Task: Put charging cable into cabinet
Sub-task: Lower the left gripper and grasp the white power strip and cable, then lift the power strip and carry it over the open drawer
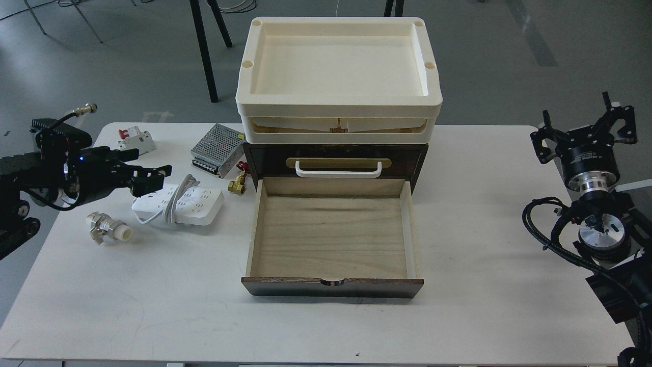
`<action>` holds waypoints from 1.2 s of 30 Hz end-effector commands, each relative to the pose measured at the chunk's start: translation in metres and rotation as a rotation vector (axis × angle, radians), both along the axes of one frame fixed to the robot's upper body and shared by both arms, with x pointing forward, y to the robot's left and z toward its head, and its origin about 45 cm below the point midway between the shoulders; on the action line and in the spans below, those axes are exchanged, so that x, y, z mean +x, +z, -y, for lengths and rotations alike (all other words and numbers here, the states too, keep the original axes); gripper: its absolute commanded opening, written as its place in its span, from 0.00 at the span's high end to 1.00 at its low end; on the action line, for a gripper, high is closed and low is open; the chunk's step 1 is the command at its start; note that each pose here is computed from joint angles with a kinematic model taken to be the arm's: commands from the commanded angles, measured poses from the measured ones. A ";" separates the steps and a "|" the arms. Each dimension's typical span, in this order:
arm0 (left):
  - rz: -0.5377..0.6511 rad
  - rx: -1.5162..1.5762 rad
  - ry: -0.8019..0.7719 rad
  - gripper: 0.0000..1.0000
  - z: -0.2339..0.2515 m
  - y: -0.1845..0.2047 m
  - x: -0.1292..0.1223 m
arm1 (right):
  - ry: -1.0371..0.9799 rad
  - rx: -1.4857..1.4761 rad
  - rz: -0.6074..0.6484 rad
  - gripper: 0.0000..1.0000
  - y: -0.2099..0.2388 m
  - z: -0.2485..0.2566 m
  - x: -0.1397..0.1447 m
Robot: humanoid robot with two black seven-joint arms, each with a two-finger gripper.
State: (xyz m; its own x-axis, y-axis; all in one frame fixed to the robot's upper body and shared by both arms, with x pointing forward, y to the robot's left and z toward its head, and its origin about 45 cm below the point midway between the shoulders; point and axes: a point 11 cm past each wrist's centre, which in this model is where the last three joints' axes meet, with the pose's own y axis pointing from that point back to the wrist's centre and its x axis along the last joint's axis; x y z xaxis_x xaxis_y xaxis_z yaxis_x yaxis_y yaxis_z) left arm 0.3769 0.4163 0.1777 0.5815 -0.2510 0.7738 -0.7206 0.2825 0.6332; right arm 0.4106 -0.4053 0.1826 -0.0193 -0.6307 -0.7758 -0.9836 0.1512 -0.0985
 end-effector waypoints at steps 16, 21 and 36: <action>-0.076 0.006 0.056 0.38 0.025 -0.067 -0.006 | 0.020 -0.018 -0.016 0.00 -0.004 -0.006 0.000; -0.097 0.015 0.068 0.77 0.020 -0.073 -0.009 | 0.022 -0.020 -0.017 0.00 -0.005 -0.007 0.000; 0.012 -0.033 0.080 0.95 -0.015 -0.002 0.019 | 0.023 -0.024 -0.018 0.00 -0.005 -0.007 0.000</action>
State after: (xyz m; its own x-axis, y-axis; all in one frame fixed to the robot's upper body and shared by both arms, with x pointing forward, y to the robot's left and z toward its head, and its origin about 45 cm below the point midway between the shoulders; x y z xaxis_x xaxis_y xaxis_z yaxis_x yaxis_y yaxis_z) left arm 0.3872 0.4083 0.1452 0.6236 -0.1728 0.7624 -0.7134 0.2729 0.6454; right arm 0.4106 -0.3980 0.1781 -0.0167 -0.6491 -0.7605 -0.9886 0.1248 -0.0848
